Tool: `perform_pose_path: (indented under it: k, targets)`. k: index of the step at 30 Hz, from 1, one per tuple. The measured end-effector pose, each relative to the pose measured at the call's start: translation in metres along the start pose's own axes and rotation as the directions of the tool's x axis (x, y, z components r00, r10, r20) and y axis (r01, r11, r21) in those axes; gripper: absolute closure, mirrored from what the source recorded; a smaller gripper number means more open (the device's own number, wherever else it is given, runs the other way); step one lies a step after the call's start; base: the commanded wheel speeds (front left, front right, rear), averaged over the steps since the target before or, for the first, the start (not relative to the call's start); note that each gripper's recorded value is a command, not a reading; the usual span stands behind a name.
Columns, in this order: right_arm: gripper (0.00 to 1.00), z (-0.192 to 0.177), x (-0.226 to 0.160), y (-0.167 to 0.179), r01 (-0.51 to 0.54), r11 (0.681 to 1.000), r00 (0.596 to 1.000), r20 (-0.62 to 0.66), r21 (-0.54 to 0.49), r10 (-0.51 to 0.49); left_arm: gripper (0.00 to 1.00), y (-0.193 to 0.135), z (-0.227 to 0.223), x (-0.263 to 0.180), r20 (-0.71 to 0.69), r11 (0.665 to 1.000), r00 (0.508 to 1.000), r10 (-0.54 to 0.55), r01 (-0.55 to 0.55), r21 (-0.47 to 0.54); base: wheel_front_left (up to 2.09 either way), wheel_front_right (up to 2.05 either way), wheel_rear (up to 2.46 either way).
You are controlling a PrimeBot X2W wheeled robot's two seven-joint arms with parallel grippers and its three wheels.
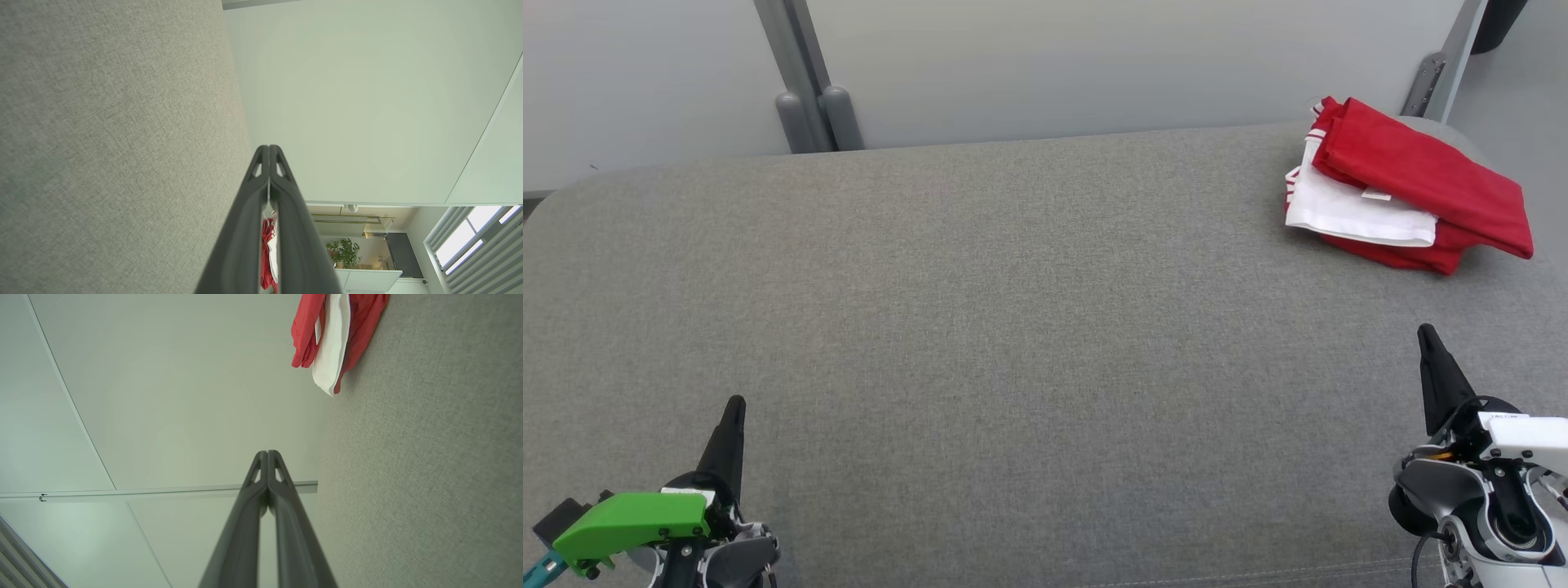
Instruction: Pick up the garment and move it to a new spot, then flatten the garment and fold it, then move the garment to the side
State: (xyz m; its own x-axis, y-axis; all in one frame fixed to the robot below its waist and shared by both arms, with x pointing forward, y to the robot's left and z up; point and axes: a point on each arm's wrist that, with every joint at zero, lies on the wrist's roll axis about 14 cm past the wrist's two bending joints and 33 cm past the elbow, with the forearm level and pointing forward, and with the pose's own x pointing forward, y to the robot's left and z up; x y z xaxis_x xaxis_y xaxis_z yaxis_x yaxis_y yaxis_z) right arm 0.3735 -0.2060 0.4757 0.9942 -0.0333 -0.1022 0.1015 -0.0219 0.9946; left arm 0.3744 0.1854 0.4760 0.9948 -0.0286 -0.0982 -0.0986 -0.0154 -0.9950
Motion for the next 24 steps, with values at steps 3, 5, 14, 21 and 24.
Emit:
perform_pose_path:
  k: [3, 5, 14, 21, 24]
  targets:
    - [1.0, -0.0001, 0.0, 0.0001, 0.0, 1.0, 1.0, -0.001, 0.0, 0.0, 1.0, -0.0001, 0.0001, 0.0, 0.0, 1.0, 1.0, 0.0, 0.0, 0.0, 0.0, 0.0, 0.0]
    - [1.0, -0.0001, 0.0, 0.0001, 0.0, 1.0, 1.0, -0.001, 0.0, 0.0, 1.0, -0.0001, 0.0002, 0.0, 0.001, 1.0, 1.0, 0.0, 0.0, 0.0, 0.0, 0.0, 0.0]
    - [1.0, -0.0001, 0.0, 0.0003, -0.001, 1.0, 1.0, 0.0, 0.001, 0.001, 1.0, -0.0003, 0.0003, 0.0, 0.001, 1.0, 1.0, -0.001, 0.001, 0.0, 0.0, 0.0, 0.0]
    - [1.0, -0.0005, 0.0, 0.0003, -0.001, 1.0, 1.0, 0.0, 0.003, 0.001, 1.0, -0.0003, 0.0006, 0.0, 0.002, 1.0, 1.0, -0.001, 0.001, 0.001, 0.0, 0.0, 0.0]
    - [1.0, -0.0003, 0.0, 0.0004, -0.002, 1.0, 1.0, 0.0, 0.003, 0.002, 1.0, -0.0004, 0.0006, 0.0, 0.002, 1.0, 1.0, -0.001, 0.001, 0.001, 0.0, 0.0, 0.0]
